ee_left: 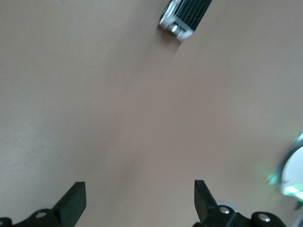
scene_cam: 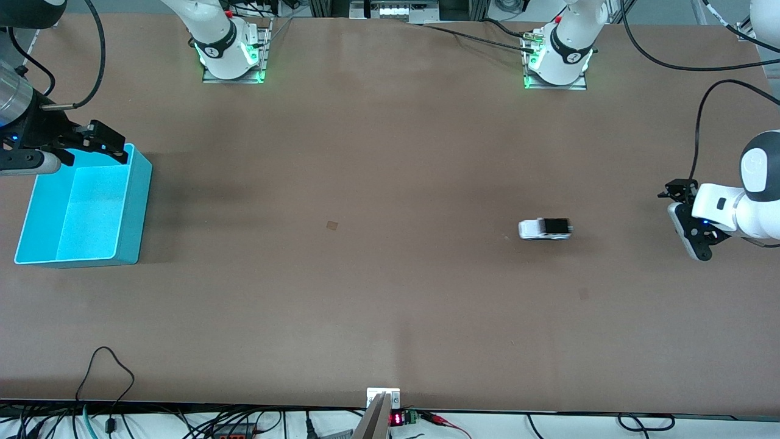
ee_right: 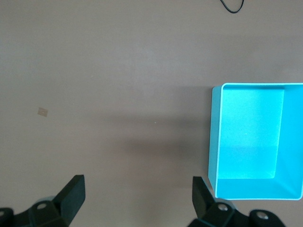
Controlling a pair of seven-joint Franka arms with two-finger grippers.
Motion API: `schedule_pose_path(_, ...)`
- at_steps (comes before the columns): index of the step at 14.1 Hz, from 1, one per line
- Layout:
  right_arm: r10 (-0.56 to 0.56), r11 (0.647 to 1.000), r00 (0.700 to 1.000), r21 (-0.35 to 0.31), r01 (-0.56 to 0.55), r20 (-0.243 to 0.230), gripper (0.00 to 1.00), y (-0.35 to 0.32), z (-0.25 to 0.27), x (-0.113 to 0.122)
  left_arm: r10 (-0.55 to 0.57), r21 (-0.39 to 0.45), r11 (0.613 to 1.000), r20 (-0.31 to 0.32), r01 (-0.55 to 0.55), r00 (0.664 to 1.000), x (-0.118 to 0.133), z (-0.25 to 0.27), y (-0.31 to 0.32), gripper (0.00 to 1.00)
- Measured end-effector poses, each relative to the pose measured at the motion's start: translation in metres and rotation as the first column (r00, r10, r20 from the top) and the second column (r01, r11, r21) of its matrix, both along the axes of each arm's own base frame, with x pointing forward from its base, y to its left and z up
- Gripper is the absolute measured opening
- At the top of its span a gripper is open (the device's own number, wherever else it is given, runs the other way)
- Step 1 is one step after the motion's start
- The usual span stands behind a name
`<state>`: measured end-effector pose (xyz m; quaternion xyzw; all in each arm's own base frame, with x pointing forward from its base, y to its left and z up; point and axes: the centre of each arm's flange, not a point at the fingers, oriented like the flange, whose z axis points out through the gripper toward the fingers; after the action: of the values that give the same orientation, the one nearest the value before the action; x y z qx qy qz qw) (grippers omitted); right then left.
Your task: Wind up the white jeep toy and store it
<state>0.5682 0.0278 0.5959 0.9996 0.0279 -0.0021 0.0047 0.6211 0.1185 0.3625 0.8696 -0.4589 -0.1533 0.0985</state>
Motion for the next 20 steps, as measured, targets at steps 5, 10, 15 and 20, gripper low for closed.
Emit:
schedule_pose_path(5, 0.000, 1.000, 1.000, 0.000, 0.000, 0.000, 1.00, 0.000, 0.000, 0.000, 0.269, 0.107, 0.955, 0.079, -0.276, 0.960, 0.016, 0.073, -0.060, 1.00)
schedule_pose_path(10, 0.000, 1.000, 1.000, 0.000, 0.000, 0.000, 1.00, 0.000, 0.000, 0.000, 0.666, 0.159, 0.697, 0.217, -0.699, 0.714, 0.001, 0.138, -0.133, 1.00)
schedule_pose_path(15, 0.001, 1.000, 1.000, 0.000, -0.001, -0.001, 1.00, 0.000, 0.000, 0.000, 0.779, 0.081, 0.535, 0.340, -0.841, 0.527, -0.021, 0.183, -0.135, 1.00)
schedule_pose_path(20, -0.002, 1.000, 1.000, 0.000, 0.002, 0.000, 1.00, -0.001, 0.000, 0.000, 0.801, 0.059, 0.484, 0.372, -0.873, 0.469, -0.059, 0.215, -0.107, 1.00)
